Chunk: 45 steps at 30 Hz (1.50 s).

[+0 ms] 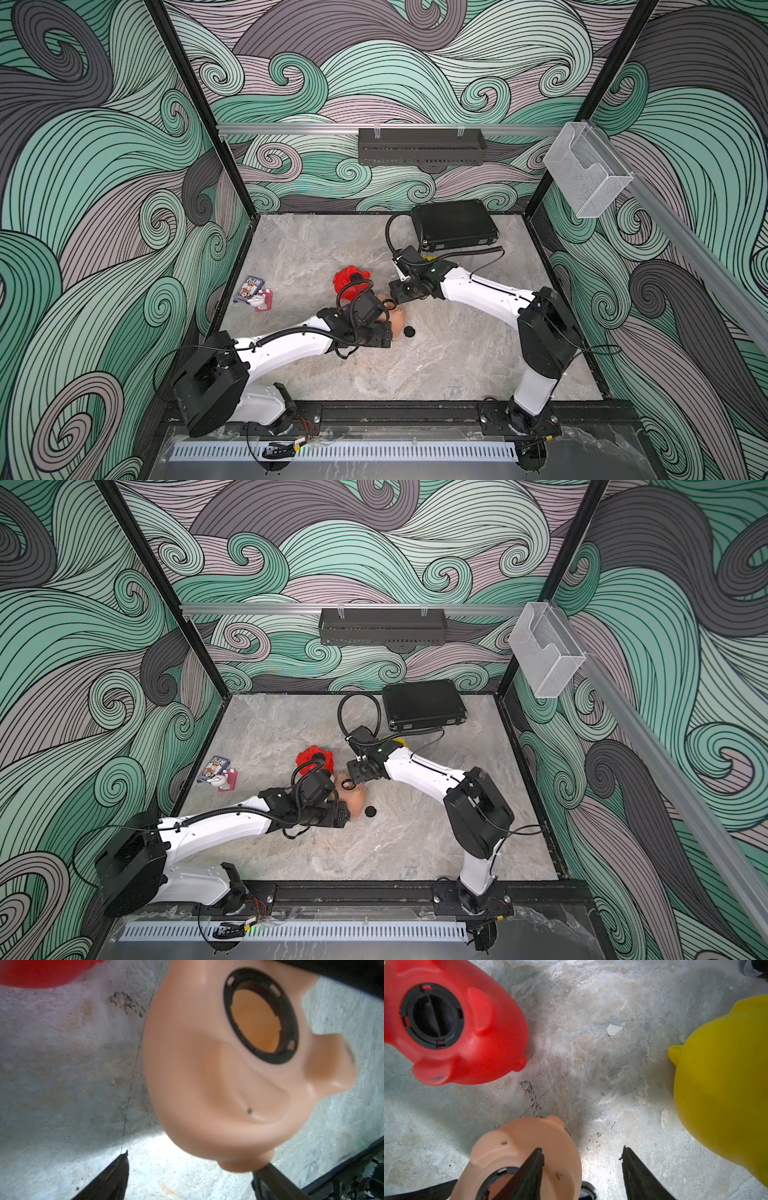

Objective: Close piggy banks
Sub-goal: Adjust the piggy bank at the center of the board.

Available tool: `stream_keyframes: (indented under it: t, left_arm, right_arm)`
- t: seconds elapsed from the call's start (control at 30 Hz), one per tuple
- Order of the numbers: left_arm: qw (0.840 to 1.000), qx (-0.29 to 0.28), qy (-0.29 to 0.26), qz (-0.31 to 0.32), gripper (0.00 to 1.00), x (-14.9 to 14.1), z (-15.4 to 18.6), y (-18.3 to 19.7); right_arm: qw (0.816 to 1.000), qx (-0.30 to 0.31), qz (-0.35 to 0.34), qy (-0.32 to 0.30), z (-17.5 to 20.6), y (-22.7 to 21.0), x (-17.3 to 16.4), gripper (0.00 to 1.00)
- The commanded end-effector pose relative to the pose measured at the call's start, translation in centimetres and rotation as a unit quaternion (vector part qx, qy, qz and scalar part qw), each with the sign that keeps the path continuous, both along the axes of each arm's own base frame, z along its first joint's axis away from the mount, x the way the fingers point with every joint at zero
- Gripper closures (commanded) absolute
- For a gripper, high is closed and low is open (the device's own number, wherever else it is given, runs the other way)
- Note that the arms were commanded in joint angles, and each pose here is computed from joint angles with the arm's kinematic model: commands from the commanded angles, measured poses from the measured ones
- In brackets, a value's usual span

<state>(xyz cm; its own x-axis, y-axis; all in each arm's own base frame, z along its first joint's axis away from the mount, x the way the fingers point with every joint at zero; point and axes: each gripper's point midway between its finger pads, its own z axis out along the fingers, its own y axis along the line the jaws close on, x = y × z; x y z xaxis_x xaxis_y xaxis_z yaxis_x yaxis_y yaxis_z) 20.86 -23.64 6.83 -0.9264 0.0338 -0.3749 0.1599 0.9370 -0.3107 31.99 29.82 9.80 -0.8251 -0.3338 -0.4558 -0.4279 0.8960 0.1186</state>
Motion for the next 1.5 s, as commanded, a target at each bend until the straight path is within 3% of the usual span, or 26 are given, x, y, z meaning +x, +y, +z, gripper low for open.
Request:
stream_keyframes:
  t: [0.0, 0.27, 0.57, 0.93, 1.47]
  left_arm:
    - [1.000, 0.023, -0.005, 0.019, 0.09, -0.3, -0.1, 1.5]
    - [0.999, 0.026, -0.015, 0.017, 0.09, -0.9, 0.7, 2.6]
    - [0.998, -0.030, -0.024, -0.052, 0.09, -1.3, 1.8, -0.1]
    - [0.999, 0.006, -0.016, -0.041, 0.10, 0.0, 1.0, -0.5]
    - [0.999, 0.042, -0.022, -0.003, 0.12, 0.2, 0.6, 1.6]
  right_arm:
    - [1.000, -0.005, 0.001, 0.015, 0.5, -1.0, -1.2, 0.38]
    - [1.000, 0.004, 0.003, 0.002, 2.0, -1.1, -1.1, 0.38]
    - [1.000, 0.021, 0.011, 0.004, 2.1, 0.7, 0.0, 0.38]
    - [1.000, -0.009, 0.000, 0.010, 0.1, 0.6, 1.0, 0.39]
    - [0.999, -0.025, 0.000, 0.026, -0.1, -1.4, -1.2, 0.41]
